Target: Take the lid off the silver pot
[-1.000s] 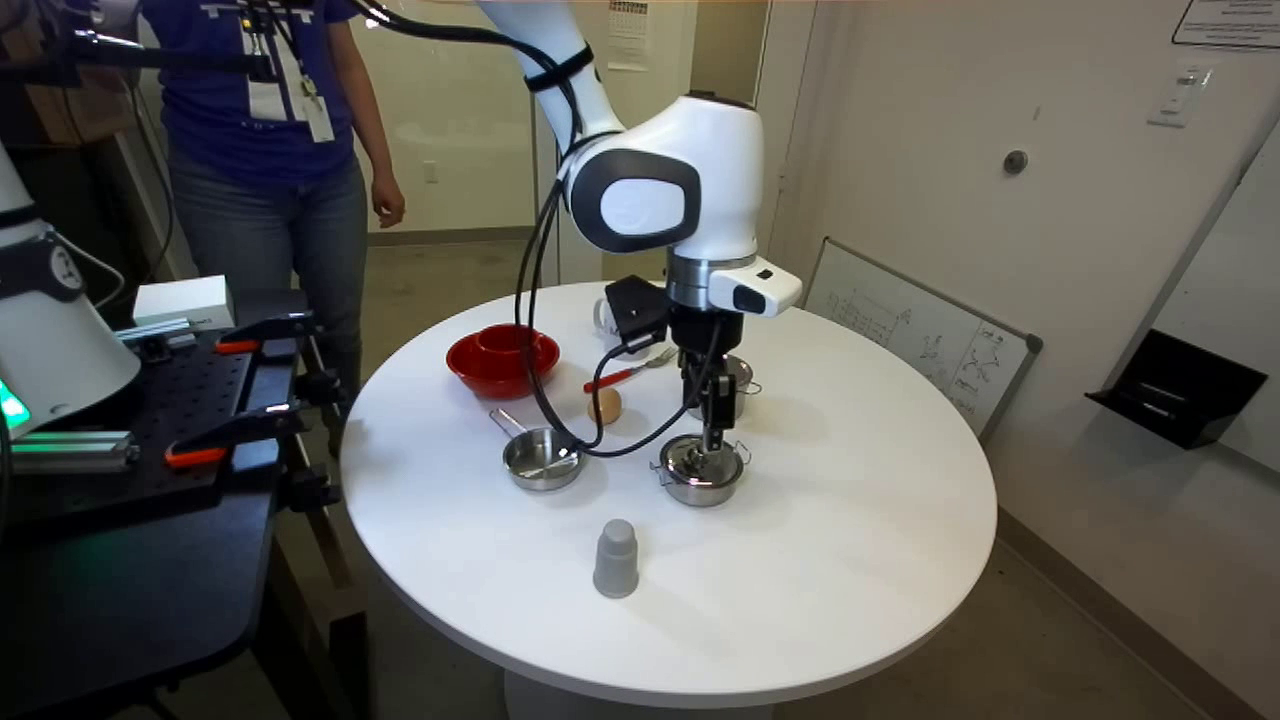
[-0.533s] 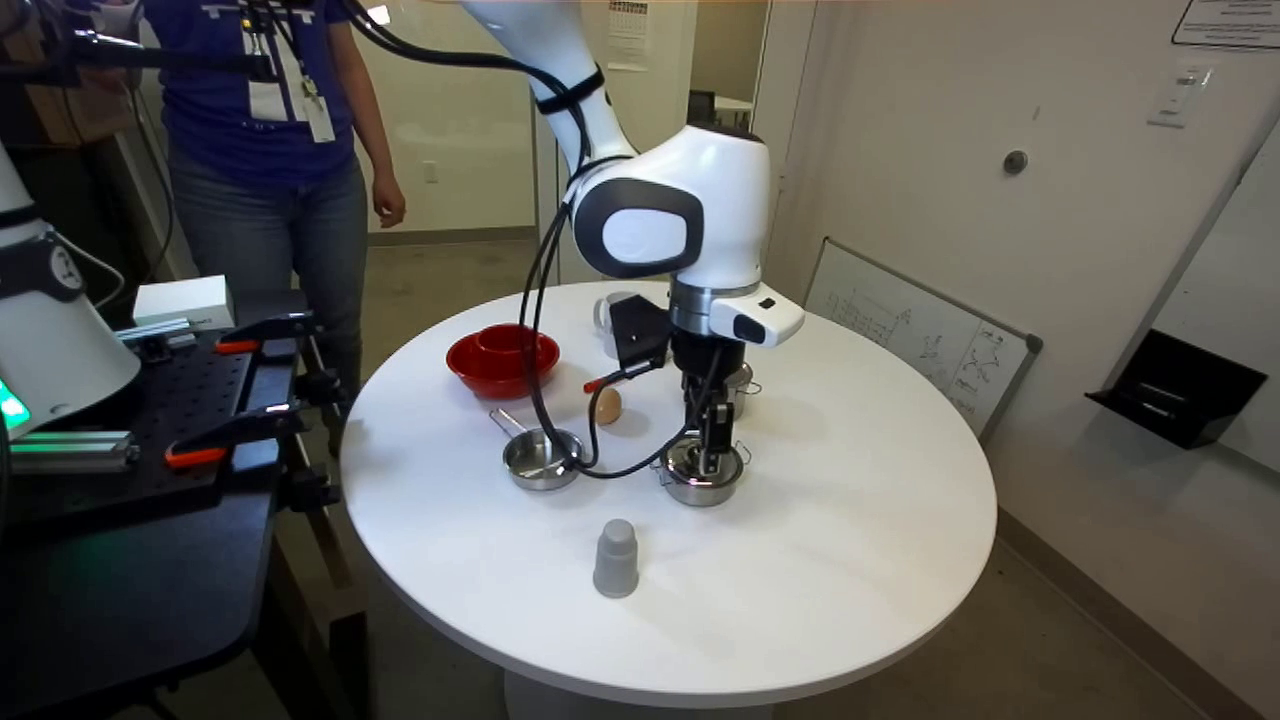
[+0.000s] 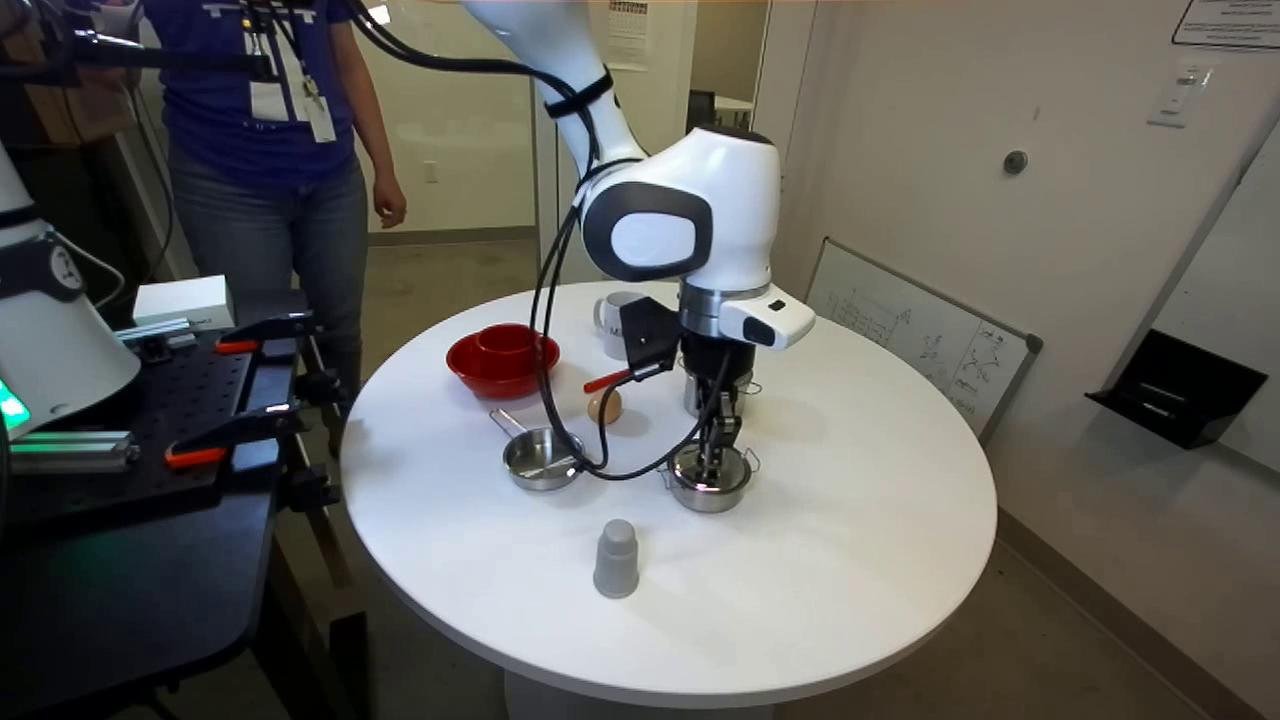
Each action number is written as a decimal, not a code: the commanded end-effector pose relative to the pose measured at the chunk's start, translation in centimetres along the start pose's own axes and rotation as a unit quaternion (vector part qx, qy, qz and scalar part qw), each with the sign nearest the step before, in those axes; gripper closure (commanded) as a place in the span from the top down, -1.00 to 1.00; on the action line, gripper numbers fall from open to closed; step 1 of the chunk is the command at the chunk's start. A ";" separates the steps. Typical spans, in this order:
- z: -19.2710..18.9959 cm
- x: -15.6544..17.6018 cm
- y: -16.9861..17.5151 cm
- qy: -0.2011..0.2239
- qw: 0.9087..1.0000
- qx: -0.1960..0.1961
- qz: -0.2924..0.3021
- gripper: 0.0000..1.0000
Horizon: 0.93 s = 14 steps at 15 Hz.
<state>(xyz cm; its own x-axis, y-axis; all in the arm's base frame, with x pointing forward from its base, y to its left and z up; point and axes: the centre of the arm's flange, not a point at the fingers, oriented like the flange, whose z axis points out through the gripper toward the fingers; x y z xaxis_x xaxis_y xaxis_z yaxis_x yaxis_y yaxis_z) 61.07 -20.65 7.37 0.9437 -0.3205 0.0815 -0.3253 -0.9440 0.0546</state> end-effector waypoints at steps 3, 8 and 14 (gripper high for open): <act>0.8 0.8 0.1 0.000 1.000 0.007 0.015 -0.91; -0.1 0.6 0.1 0.004 1.000 0.007 0.016 -0.91; -4.6 -0.3 -0.2 0.026 1.000 -0.001 0.007 -0.91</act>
<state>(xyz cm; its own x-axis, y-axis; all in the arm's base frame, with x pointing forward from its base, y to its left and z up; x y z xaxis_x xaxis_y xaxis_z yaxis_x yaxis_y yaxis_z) 61.70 -20.88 8.98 0.9394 -0.3239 0.1120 -0.3309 -0.9423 0.0506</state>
